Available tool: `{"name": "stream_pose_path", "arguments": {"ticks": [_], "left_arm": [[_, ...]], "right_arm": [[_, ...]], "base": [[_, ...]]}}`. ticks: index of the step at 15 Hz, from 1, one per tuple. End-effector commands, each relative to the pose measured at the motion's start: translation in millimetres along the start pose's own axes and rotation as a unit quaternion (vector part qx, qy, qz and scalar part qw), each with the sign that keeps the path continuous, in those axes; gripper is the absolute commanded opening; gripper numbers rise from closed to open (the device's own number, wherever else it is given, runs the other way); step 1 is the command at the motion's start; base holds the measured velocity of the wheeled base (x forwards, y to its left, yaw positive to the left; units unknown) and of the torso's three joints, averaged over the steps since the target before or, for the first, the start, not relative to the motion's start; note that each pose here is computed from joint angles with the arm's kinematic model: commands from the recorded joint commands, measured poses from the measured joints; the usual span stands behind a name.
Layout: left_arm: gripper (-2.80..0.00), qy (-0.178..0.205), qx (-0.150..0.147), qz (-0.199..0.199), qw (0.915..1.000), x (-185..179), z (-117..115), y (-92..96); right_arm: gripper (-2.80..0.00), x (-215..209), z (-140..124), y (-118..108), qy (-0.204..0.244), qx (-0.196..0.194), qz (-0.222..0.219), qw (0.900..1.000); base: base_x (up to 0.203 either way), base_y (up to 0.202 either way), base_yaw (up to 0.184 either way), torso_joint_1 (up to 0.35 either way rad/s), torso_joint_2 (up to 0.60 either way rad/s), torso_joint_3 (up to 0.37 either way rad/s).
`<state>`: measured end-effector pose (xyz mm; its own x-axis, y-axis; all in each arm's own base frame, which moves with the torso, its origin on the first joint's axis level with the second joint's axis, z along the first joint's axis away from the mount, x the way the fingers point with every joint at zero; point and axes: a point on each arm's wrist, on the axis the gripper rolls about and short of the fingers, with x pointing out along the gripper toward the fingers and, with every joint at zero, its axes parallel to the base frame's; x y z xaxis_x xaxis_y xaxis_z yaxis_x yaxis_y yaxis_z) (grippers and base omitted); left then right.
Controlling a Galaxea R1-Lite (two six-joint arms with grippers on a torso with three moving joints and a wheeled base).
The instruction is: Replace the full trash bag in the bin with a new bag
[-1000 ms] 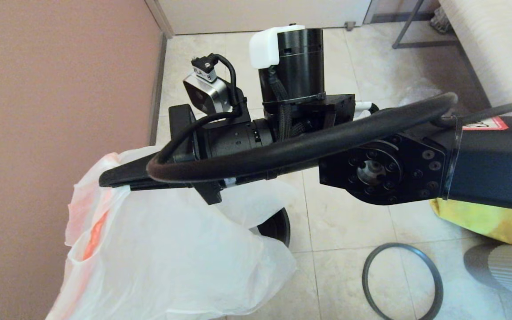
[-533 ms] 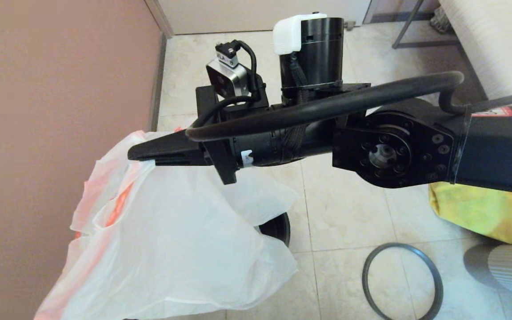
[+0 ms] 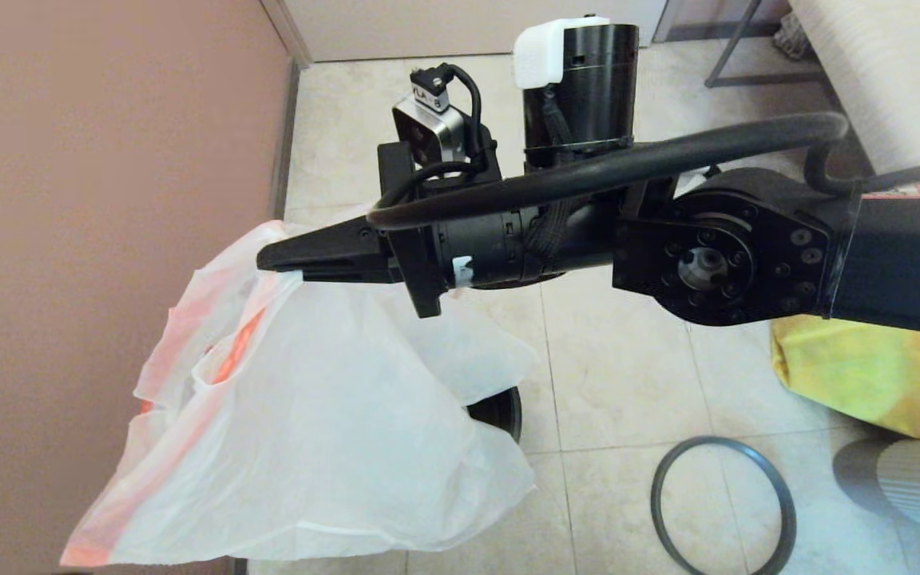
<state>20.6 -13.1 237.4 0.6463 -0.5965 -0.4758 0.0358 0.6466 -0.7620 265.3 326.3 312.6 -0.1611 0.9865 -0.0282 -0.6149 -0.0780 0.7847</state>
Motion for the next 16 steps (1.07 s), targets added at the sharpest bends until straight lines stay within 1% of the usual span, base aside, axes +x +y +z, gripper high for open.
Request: {"name": "stream_pose_path", "arguments": {"ticks": [1,3,4,5,6,8,10,12,13,14,15,16], "left_arm": [[0.00,-0.048,-0.045,-0.014,0.9977,0.5,4.0,-0.4],[0.00,-0.079,-0.088,-0.027,0.9926,-5.2,0.1,-3.3],[0.00,-0.096,-0.098,-0.030,0.9901,-8.4,-4.9,-3.4],[0.00,-0.110,-0.103,-0.029,0.9881,-10.1,-9.8,-2.3],[0.00,-0.117,-0.108,-0.025,0.9869,-9.9,-12.9,-0.4],[0.00,-0.111,-0.123,-0.014,0.9861,-4.7,-14.7,6.5],[0.00,-0.101,-0.130,-0.003,0.9864,1.8,-14.5,14.0],[0.00,-0.087,-0.098,0.009,0.9913,7.9,-8.2,17.8],[0.00,-0.087,-0.081,0.010,0.9929,7.9,-6.7,17.0],[0.00,-0.090,-0.053,0.008,0.9945,5.8,-8.7,15.4],[0.00,-0.086,0.017,0.005,0.9962,3.5,-12.8,14.5],[0.00,-0.082,0.104,0.002,0.9912,0.2,-18.0,13.4]], "right_arm": [[-2.80,-2.4,0.4,3.8,0.000,-0.001,0.003,1.000],[-2.80,-1.1,-0.3,1.8,0.002,-0.012,0.002,1.000],[-2.80,-0.1,-0.9,1.2,0.004,-0.014,0.002,1.000],[-2.80,0.7,-1.3,0.9,0.005,-0.014,0.003,1.000],[-2.80,1.1,-1.5,1.2,0.005,-0.014,0.004,1.000],[-2.80,0.8,-1.4,2.0,0.004,-0.016,0.004,1.000],[-2.80,-0.5,-0.7,3.4,0.003,-0.017,0.004,1.000],[-2.80,-1.1,-0.5,3.5,0.002,-0.017,0.004,1.000],[-2.80,-0.9,-0.6,2.8,0.002,-0.016,0.003,1.000],[-2.80,-0.6,-0.7,2.2,0.003,-0.016,0.003,1.000],[-2.80,-0.1,-0.9,1.1,0.003,-0.014,0.002,1.000],[-2.80,0.2,-1.0,0.5,0.004,-0.014,0.002,1.000]], "base": [[0.000,0.000,0.000,0.000,0.00,0.000],[0.000,0.000,0.000,0.000,0.00,0.000],[0.000,0.000,0.000,0.000,0.00,0.000],[0.000,0.000,0.000,0.000,0.00,0.000],[0.000,0.000,0.000,0.000,0.00,0.000],[0.000,0.000,0.000,0.000,0.00,0.000],[0.000,0.000,0.000,0.000,0.00,0.000],[0.000,0.000,0.000,0.000,0.00,0.000],[0.000,0.000,0.000,0.000,0.00,0.000],[0.000,0.000,0.000,0.000,0.00,0.000],[0.000,0.000,0.000,0.000,0.00,0.000],[0.000,0.000,0.000,0.000,0.00,0.000]]}}
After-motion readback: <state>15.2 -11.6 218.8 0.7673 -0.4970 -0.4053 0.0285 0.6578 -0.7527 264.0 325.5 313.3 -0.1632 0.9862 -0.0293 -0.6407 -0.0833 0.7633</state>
